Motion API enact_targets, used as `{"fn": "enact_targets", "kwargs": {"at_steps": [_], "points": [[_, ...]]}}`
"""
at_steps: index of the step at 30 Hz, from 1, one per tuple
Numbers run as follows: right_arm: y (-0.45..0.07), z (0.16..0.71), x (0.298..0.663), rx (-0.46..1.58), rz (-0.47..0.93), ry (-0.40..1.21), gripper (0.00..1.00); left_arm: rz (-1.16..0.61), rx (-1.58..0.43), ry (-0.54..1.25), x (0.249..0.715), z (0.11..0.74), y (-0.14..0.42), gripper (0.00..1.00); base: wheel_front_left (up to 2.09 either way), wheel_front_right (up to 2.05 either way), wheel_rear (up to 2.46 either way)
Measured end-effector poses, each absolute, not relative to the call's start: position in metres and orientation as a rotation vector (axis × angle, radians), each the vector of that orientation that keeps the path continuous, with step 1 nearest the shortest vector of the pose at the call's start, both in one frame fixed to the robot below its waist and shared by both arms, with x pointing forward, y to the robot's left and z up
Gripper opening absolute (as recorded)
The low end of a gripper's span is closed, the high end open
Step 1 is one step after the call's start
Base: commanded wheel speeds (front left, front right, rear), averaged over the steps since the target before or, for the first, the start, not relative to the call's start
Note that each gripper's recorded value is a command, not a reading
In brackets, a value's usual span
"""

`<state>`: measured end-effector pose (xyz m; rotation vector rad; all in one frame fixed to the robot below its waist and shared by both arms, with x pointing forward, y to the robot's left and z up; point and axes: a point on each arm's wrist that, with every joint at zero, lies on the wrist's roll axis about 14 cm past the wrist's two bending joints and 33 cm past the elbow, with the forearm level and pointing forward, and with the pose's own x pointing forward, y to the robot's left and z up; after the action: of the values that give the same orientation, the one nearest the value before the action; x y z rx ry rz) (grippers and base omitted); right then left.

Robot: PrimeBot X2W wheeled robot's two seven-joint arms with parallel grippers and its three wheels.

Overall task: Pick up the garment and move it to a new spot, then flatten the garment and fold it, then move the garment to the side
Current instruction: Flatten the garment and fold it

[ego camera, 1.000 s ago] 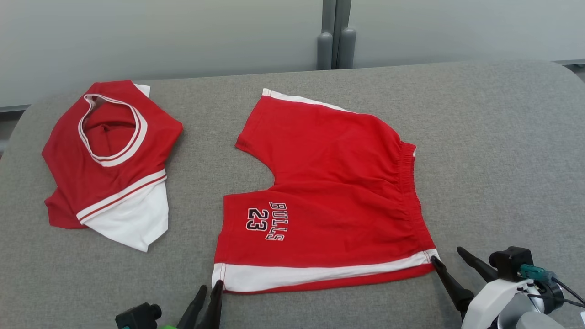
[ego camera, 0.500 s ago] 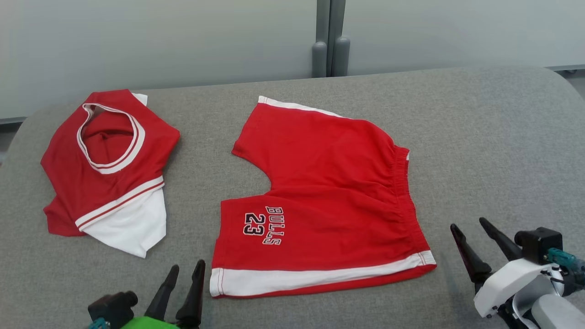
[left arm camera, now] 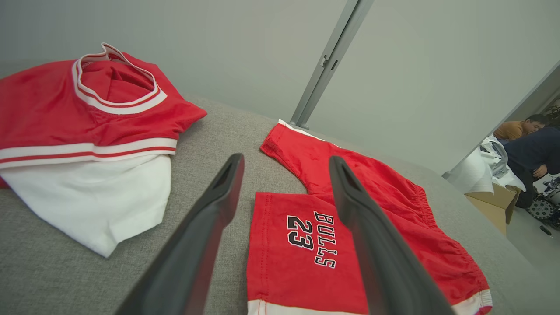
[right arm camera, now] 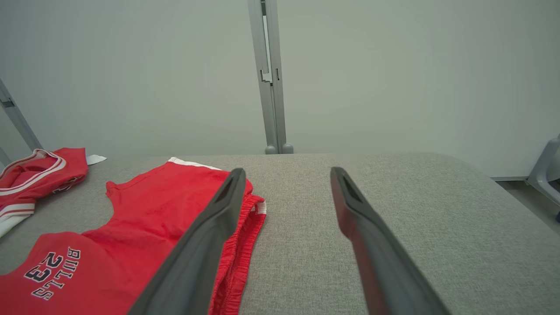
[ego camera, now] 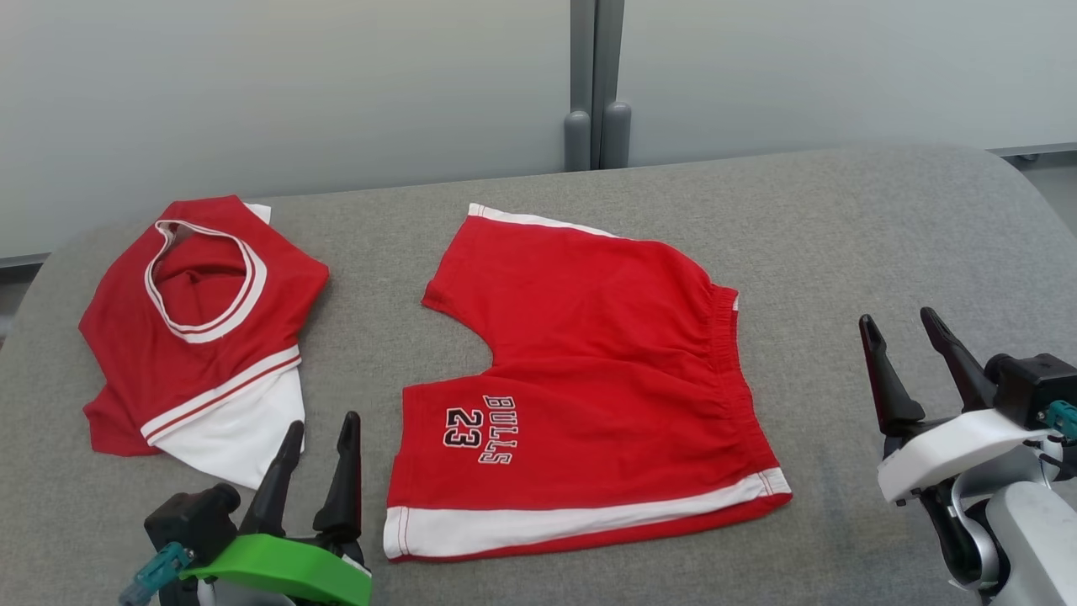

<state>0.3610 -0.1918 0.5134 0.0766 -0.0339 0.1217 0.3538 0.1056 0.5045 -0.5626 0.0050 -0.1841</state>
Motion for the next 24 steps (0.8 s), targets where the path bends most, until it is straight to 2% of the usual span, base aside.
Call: {"fn": "enact_targets", "kwargs": {"at_steps": [12, 24], "points": [[-0.178, 0.541, 0.364, 0.107, 0.093, -0.131, 1.0, -0.077, -0.45, -0.019, 0.349, 0.505, 0.133, 1.0, 0.0, 0.0, 0.0], [-0.168, 0.518, 0.351, 0.143, 0.09, -0.068, 1.0, -0.054, -0.391, -0.021, 0.34, 0.502, 0.138, 1.0, 0.0, 0.0, 0.0]]}}
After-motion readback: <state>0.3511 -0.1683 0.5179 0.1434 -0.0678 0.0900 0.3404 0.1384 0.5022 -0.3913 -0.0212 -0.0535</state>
